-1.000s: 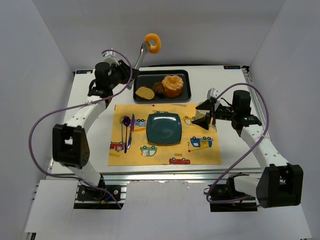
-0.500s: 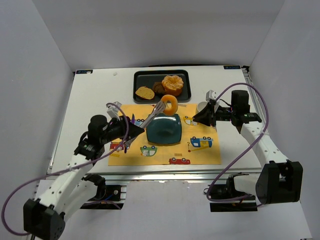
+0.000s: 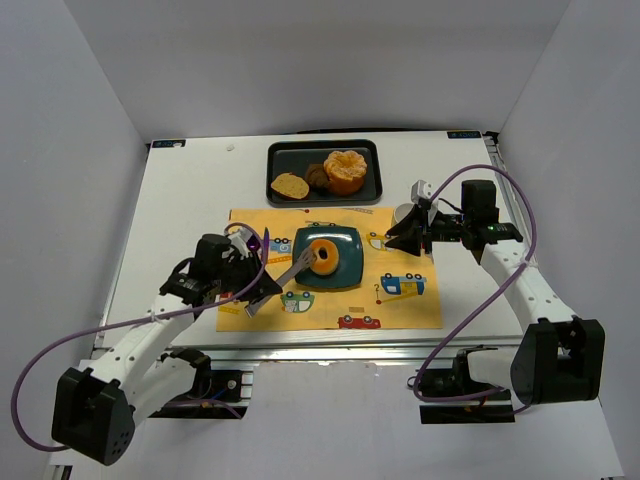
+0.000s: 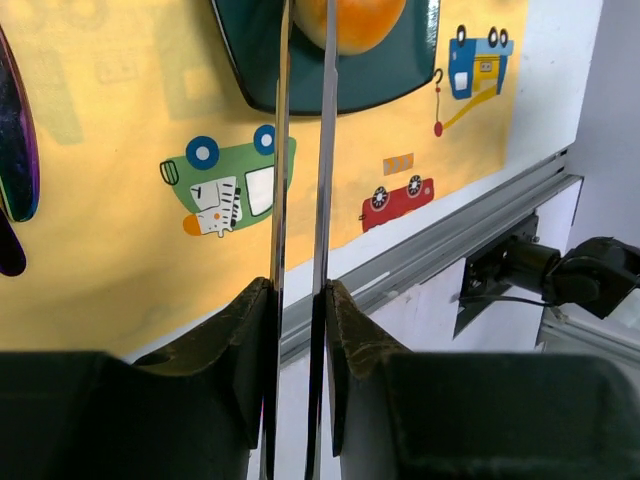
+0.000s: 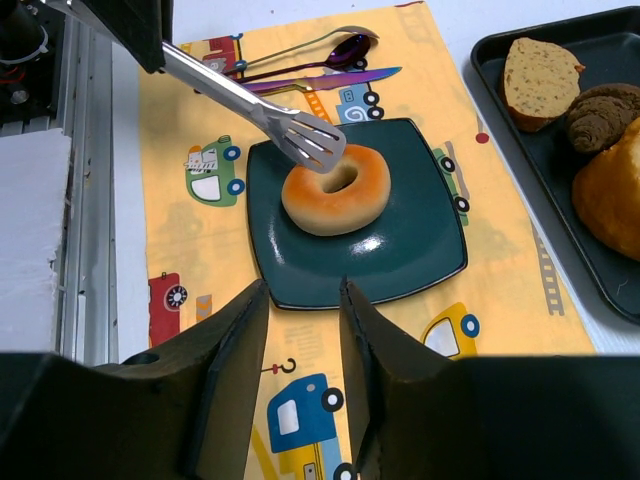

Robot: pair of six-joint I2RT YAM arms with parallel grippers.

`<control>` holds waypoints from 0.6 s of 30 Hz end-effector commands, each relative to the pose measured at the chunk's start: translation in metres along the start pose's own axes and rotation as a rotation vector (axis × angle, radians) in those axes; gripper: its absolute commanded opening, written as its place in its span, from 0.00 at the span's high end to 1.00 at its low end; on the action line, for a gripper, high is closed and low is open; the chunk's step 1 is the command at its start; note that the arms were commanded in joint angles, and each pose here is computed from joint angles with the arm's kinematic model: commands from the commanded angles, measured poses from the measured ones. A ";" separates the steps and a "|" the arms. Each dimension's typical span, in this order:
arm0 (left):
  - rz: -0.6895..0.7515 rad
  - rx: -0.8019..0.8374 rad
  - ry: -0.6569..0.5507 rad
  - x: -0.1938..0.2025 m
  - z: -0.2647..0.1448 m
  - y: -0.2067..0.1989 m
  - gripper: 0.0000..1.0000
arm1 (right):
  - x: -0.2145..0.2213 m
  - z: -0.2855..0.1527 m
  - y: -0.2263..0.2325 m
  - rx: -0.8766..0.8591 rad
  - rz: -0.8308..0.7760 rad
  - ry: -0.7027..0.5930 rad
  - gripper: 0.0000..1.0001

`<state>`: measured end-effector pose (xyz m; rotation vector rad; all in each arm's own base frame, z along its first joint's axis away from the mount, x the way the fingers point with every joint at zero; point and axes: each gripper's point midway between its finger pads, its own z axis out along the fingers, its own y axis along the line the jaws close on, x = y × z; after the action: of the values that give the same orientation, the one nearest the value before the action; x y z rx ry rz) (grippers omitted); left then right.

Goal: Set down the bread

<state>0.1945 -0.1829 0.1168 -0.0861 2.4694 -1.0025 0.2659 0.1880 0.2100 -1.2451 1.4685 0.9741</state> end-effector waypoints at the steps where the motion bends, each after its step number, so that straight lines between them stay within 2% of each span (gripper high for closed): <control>1: 0.044 -0.027 -0.037 -0.013 0.000 0.001 0.91 | -0.020 -0.005 0.000 0.005 -0.055 -0.028 0.59; 4: 0.045 -0.040 -0.034 -0.016 0.003 0.002 0.75 | -0.018 -0.005 0.001 0.006 -0.055 -0.025 0.57; 6: 0.057 -0.031 -0.051 -0.020 0.000 -0.002 0.61 | -0.017 -0.006 0.002 0.010 -0.055 -0.023 0.56; 13: 0.057 -0.016 -0.090 -0.030 -0.004 -0.010 0.46 | -0.014 -0.005 0.003 0.003 -0.043 -0.026 0.55; 18: 0.055 -0.033 -0.119 -0.037 -0.003 -0.008 0.44 | -0.015 -0.005 0.003 0.005 -0.046 -0.026 0.55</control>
<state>0.2102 -0.1783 0.1184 -0.0855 2.4498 -0.9232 0.2643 0.1876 0.2145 -1.2467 1.4575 0.9622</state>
